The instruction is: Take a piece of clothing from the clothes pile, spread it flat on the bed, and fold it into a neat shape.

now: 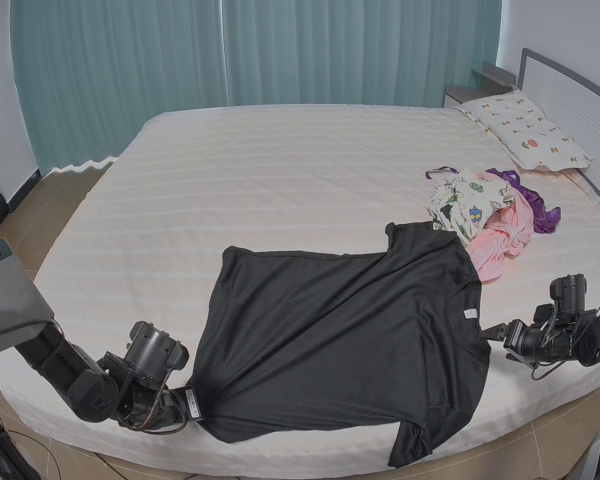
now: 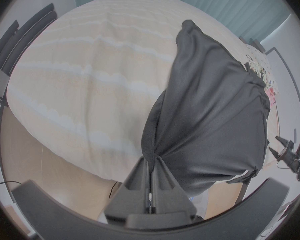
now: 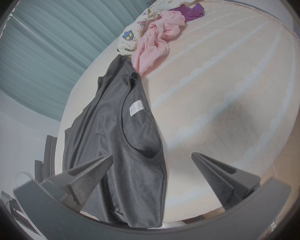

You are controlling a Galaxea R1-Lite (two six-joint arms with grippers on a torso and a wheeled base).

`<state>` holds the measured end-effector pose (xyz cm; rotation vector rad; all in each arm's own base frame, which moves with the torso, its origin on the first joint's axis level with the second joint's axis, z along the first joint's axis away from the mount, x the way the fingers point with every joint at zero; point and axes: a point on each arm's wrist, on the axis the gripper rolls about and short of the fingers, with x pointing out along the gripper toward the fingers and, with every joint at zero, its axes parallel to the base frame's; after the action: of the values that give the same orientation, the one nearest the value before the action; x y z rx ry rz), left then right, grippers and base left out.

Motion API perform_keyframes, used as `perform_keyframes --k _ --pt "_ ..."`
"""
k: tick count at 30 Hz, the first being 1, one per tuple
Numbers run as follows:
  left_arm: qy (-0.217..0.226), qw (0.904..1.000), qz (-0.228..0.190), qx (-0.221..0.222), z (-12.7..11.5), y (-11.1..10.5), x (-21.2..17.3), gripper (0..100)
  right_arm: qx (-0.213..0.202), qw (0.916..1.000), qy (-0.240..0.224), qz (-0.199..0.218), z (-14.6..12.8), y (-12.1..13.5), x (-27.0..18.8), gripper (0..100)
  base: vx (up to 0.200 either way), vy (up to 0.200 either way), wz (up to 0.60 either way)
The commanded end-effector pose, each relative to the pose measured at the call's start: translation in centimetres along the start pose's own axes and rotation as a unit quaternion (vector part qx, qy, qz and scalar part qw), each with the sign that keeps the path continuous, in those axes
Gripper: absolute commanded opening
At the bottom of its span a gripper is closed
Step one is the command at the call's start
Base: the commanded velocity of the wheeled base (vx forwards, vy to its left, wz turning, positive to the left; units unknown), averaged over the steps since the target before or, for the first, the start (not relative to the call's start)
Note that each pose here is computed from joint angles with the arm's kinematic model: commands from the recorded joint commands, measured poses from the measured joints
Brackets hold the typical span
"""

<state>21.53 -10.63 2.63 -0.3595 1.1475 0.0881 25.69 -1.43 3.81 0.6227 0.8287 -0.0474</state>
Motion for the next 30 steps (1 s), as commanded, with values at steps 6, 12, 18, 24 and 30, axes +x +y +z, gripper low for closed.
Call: perform_keyframes --k 6,12,18,24,30 --pt "-0.034 0.9985 -0.012 -0.041 2.3 0.7 -0.4 0 -0.007 0.9987 0.05 0.004 -1.6 0.1 1.6 100 0.0 0.0 0.0" --pt "-0.036 0.9972 -0.023 -0.062 3.5 1.8 -0.4 0 -0.03 0.9961 0.081 0.017 -3.1 1.2 2.2 100 0.0 0.0 0.0" --pt "-0.038 0.997 -0.023 -0.063 4.1 2.1 -0.3 0 -0.039 0.9958 0.08 0.022 -3.6 1.3 3.2 100 0.0 0.0 0.0" --pt "-0.037 0.9967 -0.024 -0.068 4.2 2.4 -0.2 0 -0.043 0.996 0.072 0.031 -3.9 1.3 4.1 100 0.0 0.0 0.0" --pt "-0.026 0.9967 -0.034 -0.069 4.2 2.4 -0.2 0 -0.052 0.9966 0.058 0.027 -4.3 0.9 2.4 0 0.0 0.0 0.0"
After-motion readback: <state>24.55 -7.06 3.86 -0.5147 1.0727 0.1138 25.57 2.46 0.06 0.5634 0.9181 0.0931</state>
